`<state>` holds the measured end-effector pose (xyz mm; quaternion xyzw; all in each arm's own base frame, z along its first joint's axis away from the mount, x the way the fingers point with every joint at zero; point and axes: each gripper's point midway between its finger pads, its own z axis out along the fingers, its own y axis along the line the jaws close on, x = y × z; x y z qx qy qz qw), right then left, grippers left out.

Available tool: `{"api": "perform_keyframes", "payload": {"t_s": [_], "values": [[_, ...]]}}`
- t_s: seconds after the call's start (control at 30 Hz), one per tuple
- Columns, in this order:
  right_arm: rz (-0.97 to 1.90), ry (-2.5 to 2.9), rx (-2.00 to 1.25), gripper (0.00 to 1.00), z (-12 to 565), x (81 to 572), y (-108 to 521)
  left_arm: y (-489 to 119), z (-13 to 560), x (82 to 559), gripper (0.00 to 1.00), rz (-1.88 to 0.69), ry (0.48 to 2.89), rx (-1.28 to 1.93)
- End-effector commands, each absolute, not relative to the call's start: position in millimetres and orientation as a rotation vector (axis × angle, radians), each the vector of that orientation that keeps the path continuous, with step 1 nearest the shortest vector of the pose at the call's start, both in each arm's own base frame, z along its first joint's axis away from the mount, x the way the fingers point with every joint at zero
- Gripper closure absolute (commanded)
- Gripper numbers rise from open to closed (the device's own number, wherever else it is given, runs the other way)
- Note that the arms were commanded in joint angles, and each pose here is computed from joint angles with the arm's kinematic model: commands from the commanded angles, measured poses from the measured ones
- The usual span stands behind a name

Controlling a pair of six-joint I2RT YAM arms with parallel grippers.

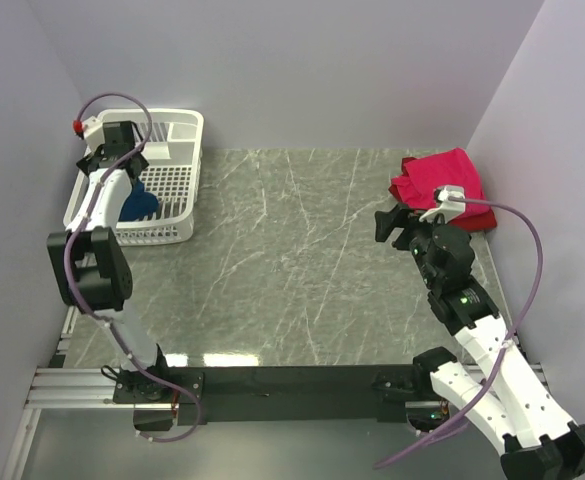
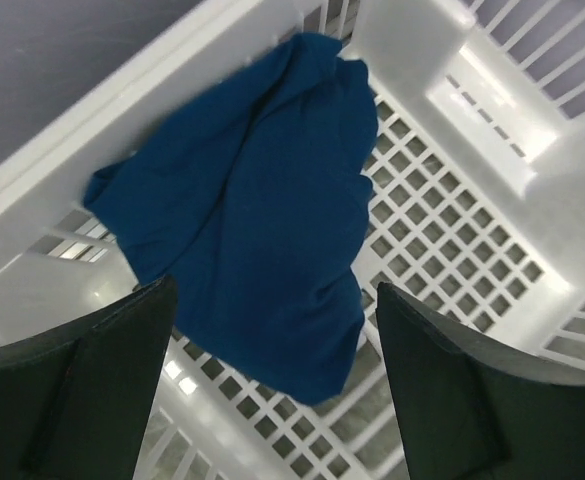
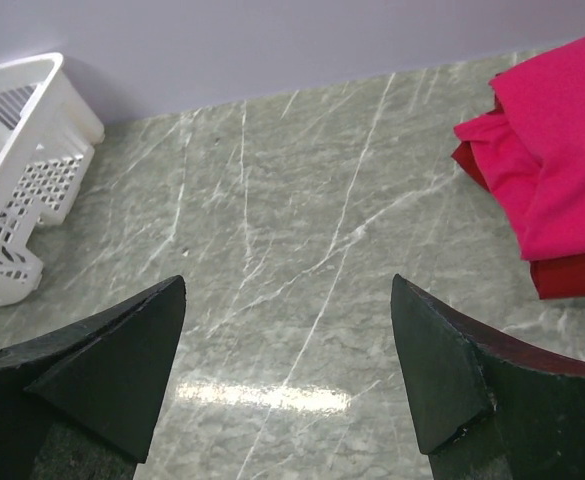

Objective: Fold and stack the t-shirts
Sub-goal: Grab the tshirt from the pile

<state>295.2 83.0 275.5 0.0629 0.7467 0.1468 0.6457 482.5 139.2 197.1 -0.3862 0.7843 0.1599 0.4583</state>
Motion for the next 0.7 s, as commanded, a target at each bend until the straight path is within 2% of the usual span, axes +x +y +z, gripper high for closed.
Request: {"api": "perform_keyframes", "payload": {"t_s": [0.0, 0.17, 0.6, 0.67], "values": [[0.364, 1.671, 0.137, 0.11, 280.3, 298.9, 87.1, 144.7, 201.7, 491.0, 0.12, 0.448, 1.929, -0.943], [0.35, 1.672, 0.142, 0.11, 278.8, 299.4, 84.8, 138.0, 153.8, 496.2, 0.07, 0.454, 2.064, -0.93], [0.34, 1.676, 0.14, 0.11, 279.4, 295.8, 82.4, 131.3, 98.6, 497.4, 0.08, 0.468, 2.227, -0.895], [0.337, 1.668, 0.145, 0.11, 282.4, 294.3, 80.8, 130.9, 91.2, 496.4, 0.11, 0.475, 2.252, -0.889]]}}
